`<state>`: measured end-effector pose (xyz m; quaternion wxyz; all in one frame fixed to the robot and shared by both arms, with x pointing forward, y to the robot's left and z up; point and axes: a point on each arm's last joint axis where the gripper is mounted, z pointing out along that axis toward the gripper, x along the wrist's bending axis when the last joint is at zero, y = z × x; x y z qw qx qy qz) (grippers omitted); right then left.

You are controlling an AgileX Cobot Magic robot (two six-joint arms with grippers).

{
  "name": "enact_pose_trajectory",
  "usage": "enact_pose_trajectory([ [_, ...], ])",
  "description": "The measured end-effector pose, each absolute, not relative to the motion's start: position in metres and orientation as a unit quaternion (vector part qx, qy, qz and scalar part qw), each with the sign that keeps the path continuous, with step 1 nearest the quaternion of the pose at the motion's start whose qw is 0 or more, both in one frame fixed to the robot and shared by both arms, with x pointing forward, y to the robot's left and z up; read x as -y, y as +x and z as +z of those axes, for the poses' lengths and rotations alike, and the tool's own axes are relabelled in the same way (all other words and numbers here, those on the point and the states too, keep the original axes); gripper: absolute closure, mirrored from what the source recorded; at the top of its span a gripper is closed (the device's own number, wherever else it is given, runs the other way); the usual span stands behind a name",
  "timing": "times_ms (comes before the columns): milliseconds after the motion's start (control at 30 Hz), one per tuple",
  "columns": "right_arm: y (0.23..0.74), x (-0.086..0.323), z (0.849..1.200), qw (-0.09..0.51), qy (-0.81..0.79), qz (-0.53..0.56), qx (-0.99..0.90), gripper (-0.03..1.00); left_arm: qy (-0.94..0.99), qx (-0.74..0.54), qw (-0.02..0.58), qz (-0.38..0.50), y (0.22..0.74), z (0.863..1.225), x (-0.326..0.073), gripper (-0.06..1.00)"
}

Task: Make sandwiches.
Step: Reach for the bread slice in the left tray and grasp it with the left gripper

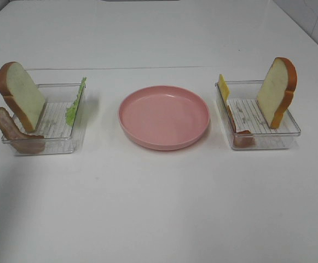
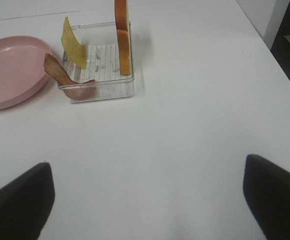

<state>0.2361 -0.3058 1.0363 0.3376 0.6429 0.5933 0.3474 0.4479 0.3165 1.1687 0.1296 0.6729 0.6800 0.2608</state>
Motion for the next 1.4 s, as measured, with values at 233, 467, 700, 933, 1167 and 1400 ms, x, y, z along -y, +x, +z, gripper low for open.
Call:
enact_pose_trajectory([
  [233,0.236,0.306,1.036,0.338,0.643,0.347,-0.593,0.01,0.691,-0.678,0.117,0.221,0.569,1.154,-0.312,0.01],
  [467,0.236,0.306,1.036,0.338,0.643,0.347,-0.593,0.01,0.699,-0.685,0.117,0.172,0.643,1.11,-0.305,0.01],
  [700,0.236,0.306,1.036,0.338,0.643,0.347,-0.593,0.01,0.712,-0.684,0.103,0.12,0.694,1.048,-0.296,0.01],
  [933,0.236,0.306,1.036,0.338,0.643,0.347,-0.593,0.01,0.74,-0.663,0.077,0.087,0.71,1.003,-0.271,0.01],
  [1167,0.236,0.306,1.036,0.338,0.643,0.347,-0.593,0.01,0.743,-0.666,0.049,0.054,0.717,0.962,-0.264,0.01],
  [1400,0.236,0.306,1.036,0.338,0.643,0.347,-0.593,0.01,0.744,-0.663,0.048,0.067,0.722,0.961,-0.265,0.63],
])
